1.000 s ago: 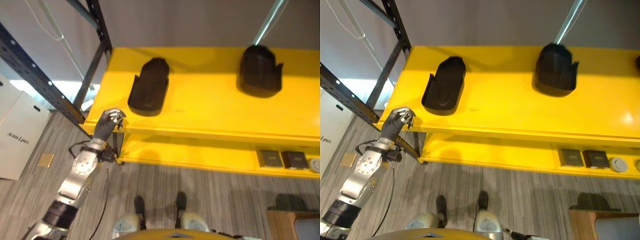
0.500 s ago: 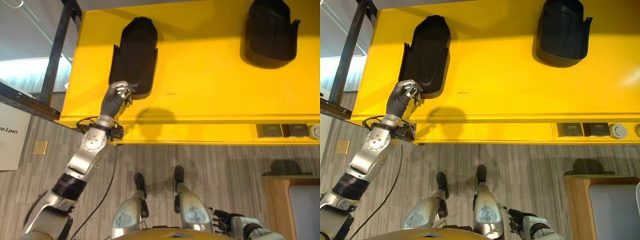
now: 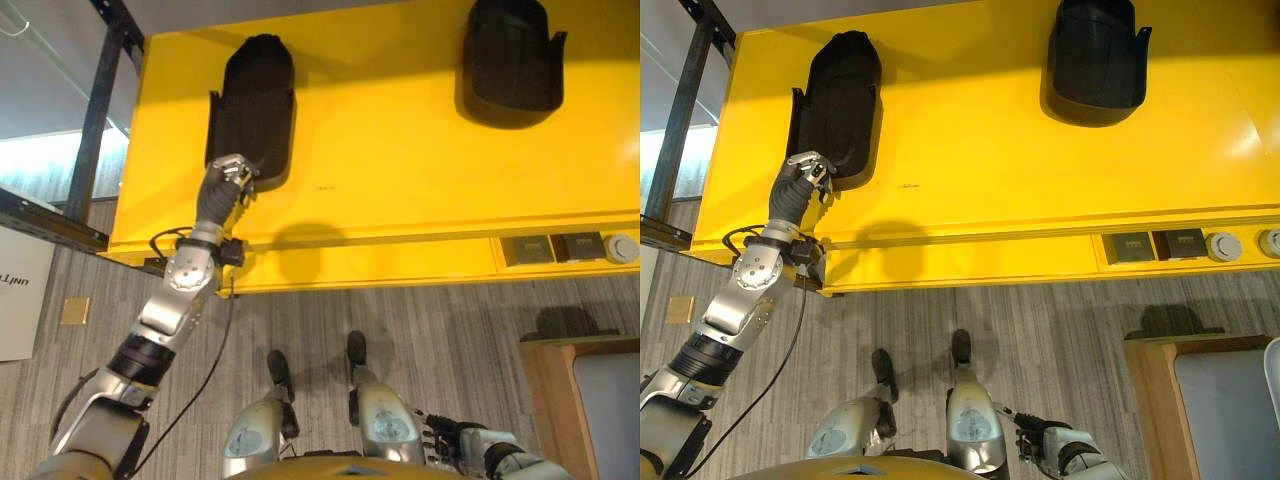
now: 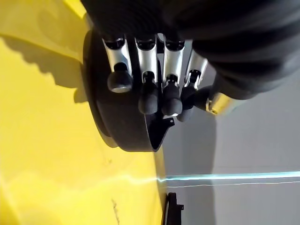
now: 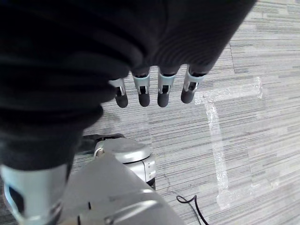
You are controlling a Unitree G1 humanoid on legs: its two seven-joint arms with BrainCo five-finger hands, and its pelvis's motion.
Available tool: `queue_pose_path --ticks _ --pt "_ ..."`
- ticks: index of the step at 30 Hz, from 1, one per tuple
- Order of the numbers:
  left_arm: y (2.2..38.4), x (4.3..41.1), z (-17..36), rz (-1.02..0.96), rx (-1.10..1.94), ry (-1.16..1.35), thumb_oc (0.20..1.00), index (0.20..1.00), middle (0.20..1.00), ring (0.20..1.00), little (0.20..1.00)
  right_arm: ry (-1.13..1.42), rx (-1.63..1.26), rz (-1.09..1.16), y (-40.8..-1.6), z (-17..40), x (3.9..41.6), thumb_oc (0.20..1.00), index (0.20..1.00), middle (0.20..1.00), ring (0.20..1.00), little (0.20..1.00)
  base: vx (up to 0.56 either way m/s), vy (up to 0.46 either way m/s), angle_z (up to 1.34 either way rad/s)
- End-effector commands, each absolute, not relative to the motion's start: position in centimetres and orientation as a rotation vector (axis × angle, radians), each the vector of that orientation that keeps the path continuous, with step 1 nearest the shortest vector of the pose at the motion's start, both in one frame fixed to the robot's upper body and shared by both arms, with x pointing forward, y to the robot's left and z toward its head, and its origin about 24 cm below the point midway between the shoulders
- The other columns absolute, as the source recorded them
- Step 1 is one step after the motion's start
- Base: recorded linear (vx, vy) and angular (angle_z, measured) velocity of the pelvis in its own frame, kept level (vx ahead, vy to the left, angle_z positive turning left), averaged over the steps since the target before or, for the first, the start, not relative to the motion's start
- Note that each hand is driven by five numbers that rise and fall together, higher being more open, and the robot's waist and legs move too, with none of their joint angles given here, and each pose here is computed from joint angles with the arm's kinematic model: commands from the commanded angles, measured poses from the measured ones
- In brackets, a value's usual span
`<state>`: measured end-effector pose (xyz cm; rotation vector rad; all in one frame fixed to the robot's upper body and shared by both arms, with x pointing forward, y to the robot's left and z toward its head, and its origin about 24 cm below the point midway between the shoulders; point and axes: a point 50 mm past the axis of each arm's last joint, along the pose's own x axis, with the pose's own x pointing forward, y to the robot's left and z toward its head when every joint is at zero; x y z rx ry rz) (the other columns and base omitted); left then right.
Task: Move parts from the plastic box to the shelf.
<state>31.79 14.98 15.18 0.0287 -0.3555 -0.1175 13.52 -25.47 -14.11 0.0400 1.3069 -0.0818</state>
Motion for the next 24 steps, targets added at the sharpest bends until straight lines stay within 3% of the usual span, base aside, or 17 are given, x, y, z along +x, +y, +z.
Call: queue_pose_path --ticks 1,12,18,24 --pt "15.1 32.9 16.5 -0.068 0.013 -0.410 0.200 0.200 0.200 0.200 0.200 1.308 0.057 -0.004 -23.3 -14.4 14.1 1.000 1.000 1.000 1.000 1.000 -0.02 -0.006 -0.08" --pt "15.3 33.6 18.1 -0.075 0.028 -0.482 0.200 0.200 0.200 0.200 0.200 1.308 0.039 0.013 -23.0 -14.5 14.2 1.000 1.000 1.000 1.000 1.000 -0.04 -0.010 -0.06" --pt "15.0 31.0 18.0 -0.128 0.022 -0.598 0.200 0.200 0.200 0.200 0.200 1.338 0.042 -0.017 -23.3 -15.0 12.7 1.000 1.000 1.000 1.000 1.000 -0.06 0.023 0.02" --pt "16.4 28.0 16.0 -0.016 -0.085 -0.614 0.200 0.200 0.200 0.200 0.200 1.401 0.033 -0.012 -23.1 -15.7 10.9 1.000 1.000 1.000 1.000 1.000 -0.03 0.061 0.10"
